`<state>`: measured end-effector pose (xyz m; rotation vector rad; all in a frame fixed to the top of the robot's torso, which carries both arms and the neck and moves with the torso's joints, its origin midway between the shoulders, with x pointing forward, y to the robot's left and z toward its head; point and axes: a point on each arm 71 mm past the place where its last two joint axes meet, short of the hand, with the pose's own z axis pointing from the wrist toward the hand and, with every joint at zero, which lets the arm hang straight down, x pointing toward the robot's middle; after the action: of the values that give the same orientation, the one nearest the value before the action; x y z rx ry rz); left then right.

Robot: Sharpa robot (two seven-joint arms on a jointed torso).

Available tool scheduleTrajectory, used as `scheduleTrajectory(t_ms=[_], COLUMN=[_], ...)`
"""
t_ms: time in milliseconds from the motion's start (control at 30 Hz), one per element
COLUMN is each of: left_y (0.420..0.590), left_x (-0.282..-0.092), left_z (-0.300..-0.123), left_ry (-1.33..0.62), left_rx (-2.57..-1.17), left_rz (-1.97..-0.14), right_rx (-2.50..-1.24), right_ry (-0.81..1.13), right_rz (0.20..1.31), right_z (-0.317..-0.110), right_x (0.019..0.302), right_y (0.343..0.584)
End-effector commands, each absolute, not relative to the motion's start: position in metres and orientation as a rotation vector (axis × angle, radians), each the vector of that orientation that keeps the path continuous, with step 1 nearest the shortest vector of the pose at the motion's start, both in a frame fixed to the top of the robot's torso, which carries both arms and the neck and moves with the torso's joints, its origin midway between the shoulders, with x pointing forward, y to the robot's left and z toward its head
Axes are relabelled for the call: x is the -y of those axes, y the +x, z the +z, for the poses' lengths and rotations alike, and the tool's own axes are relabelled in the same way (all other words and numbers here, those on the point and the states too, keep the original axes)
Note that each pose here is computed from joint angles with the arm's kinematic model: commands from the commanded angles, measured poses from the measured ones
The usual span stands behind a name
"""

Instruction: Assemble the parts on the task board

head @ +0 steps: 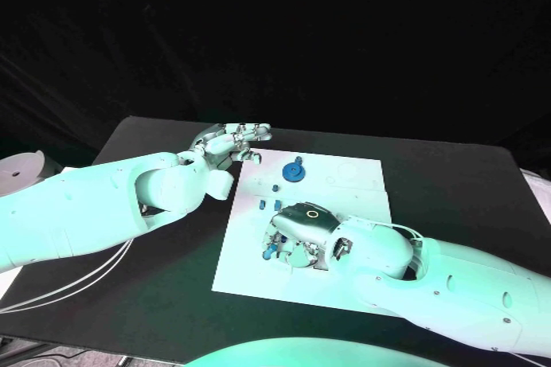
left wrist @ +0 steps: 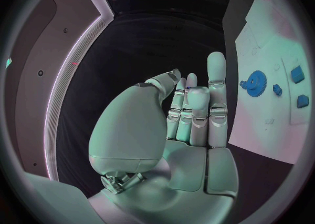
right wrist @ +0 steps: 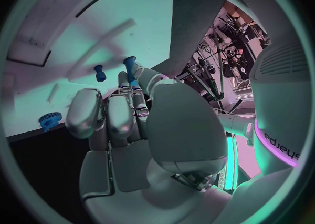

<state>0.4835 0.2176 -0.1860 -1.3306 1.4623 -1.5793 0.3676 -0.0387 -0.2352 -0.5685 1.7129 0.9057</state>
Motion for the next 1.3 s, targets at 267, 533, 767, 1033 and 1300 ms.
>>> scheduleTrajectory(t_ms=[267, 533, 767, 1033, 1300], left_y=[0.483, 0.483, 0.483, 0.483, 0.482], left_x=[-0.215, -0.215, -0.216, -0.217, -0.220], left_z=[-0.185, -0.185, -0.185, -0.185, -0.185], left_ry=[-1.326, -1.327, -1.328, -1.329, -1.331], left_rx=[-1.469, -1.470, -1.471, -1.471, -1.469], left_rz=[-1.604, -1.604, -1.602, -1.600, -1.595], right_rx=[-1.736, -1.734, -1.691, -1.589, -1.674], right_ry=[-0.636, -0.604, -0.558, -0.424, -0.115], right_rz=[0.818, 0.840, 0.861, 0.901, 0.843], right_z=[-0.240, -0.242, -0.238, -0.224, -0.201], right_x=[0.036, 0.032, 0.034, 0.057, 0.131], right_y=[0.366, 0.366, 0.367, 0.367, 0.379])
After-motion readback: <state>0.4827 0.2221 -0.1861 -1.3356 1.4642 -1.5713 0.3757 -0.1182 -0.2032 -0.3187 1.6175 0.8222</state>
